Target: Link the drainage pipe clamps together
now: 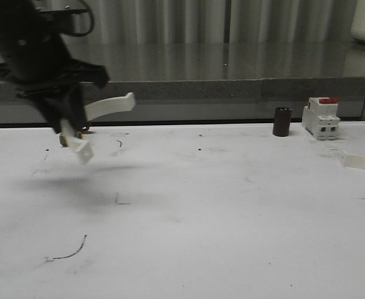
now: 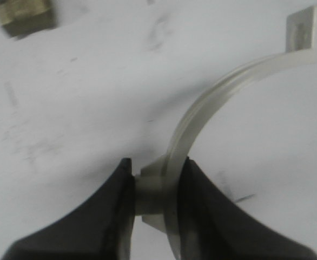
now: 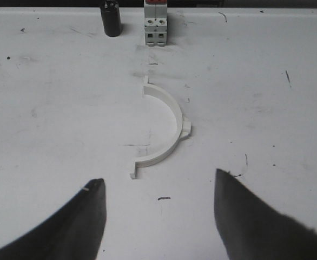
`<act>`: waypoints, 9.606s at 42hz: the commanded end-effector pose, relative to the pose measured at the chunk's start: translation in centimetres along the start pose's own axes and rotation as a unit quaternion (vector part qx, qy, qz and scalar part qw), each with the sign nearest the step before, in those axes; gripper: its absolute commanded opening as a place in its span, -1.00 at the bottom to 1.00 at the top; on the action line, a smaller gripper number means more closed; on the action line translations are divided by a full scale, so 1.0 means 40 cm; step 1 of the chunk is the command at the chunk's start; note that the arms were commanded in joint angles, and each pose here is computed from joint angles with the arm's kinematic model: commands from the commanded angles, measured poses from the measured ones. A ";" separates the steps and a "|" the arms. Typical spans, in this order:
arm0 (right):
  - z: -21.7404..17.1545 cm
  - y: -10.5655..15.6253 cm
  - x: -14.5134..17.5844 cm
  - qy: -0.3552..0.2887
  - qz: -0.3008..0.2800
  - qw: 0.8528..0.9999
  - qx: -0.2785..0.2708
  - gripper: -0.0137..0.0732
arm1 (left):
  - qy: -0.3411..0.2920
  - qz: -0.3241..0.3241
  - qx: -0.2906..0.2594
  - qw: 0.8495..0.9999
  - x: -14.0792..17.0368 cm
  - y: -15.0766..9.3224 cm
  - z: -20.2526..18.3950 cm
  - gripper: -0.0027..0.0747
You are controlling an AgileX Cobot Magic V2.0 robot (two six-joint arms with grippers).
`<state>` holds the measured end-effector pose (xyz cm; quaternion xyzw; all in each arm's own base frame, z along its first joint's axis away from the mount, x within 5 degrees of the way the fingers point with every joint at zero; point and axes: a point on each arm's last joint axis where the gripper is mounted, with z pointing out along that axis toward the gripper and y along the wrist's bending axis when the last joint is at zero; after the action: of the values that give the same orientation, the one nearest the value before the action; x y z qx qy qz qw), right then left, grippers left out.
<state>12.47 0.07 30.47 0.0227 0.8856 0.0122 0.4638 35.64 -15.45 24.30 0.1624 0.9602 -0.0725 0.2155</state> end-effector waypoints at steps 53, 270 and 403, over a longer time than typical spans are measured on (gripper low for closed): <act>-0.011 0.001 -0.033 -0.043 -0.007 0.999 0.000 0.39 | 0.033 -0.137 0.016 0.990 -0.076 -0.348 0.179 -0.06; 0.563 0.047 -0.226 0.322 0.022 0.946 0.012 -0.36 | -0.200 0.136 0.031 0.970 0.396 -0.050 -0.431 -0.06; 0.642 0.362 -0.126 0.364 0.101 0.925 0.048 -0.23 | -0.200 0.136 0.031 0.970 0.396 -0.050 -0.431 -0.06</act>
<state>36.56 14.32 17.89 0.1274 0.9897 0.0010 0.0652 14.39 -9.02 31.73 0.2895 0.8795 -0.0887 0.3671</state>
